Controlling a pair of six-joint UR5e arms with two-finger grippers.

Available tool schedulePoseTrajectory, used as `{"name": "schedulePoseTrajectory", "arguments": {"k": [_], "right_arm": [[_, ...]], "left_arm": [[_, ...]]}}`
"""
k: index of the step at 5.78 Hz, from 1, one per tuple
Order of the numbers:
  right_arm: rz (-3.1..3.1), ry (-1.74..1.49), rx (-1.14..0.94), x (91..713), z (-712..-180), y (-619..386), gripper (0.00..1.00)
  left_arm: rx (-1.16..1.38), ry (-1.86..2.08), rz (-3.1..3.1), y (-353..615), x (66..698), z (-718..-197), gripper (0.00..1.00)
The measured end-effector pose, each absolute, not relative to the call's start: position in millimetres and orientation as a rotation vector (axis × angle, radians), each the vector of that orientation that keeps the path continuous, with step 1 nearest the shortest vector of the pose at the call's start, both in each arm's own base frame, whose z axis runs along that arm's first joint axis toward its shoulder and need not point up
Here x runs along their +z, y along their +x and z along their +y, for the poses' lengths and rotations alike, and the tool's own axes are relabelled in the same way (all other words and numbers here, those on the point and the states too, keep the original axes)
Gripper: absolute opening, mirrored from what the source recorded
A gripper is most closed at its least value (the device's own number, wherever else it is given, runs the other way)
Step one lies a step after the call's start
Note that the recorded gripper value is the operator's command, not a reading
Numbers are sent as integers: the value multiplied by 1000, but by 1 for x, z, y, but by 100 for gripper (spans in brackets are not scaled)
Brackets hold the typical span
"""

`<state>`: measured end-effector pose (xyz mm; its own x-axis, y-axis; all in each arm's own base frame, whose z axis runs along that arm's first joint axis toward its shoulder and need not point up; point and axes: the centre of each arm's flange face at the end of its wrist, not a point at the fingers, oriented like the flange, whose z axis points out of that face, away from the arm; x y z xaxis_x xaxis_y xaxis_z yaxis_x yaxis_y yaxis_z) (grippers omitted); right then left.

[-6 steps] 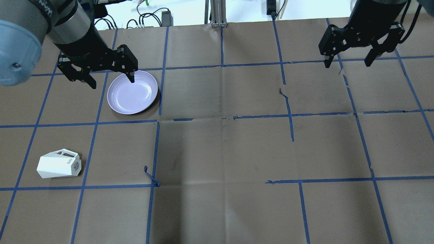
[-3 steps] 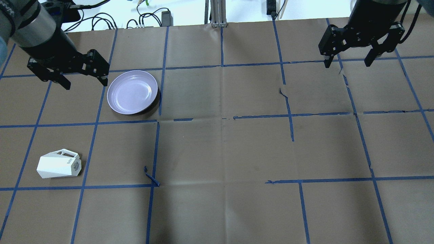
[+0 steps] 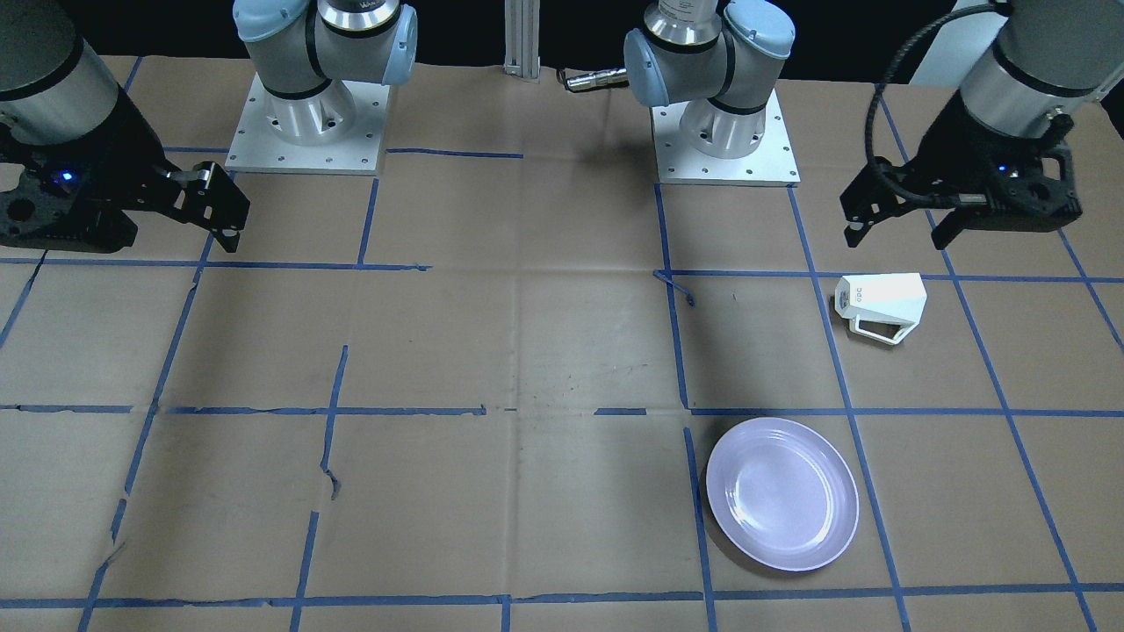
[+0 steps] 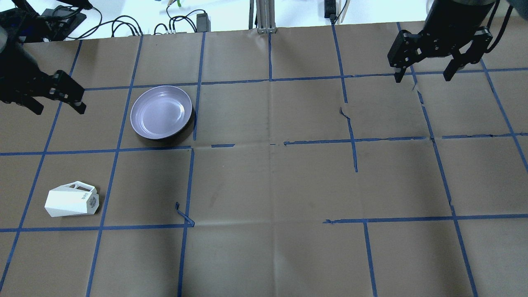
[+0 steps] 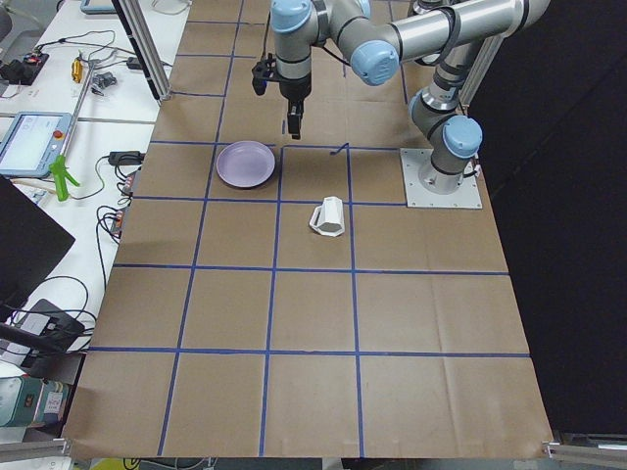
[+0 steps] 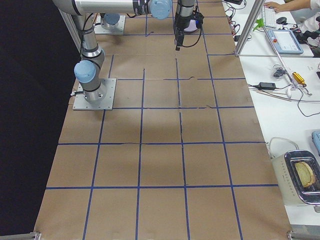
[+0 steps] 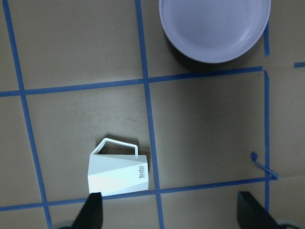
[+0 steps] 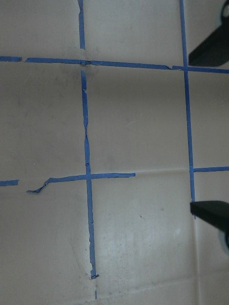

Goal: Flip cup and place on plate
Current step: 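Lower the left gripper and grasp the white faceted cup on its side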

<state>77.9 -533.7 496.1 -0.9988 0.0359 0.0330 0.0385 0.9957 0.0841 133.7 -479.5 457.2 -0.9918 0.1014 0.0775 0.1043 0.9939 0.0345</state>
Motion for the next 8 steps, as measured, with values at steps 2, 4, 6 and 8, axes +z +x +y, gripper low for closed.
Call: {"name": "schedulePoseTrajectory", "arguments": {"k": [2,4,6,8], "right_arm": [[-3107,-58,-132,496,-534,78,100],[-3107,-58,-132,496,-534,78,100],[-3107,-58,-132,496,-534,78,100],[-3107,-58,-132,496,-534,78,100]], "left_arm": [[-29,-176,-2868,239,391,-441,98],[27,-210,-2714,300,331,-421,98],[91,-266,-2539,337,270,-409,98],[59,-241,-2333,345,215,-396,98]]}}
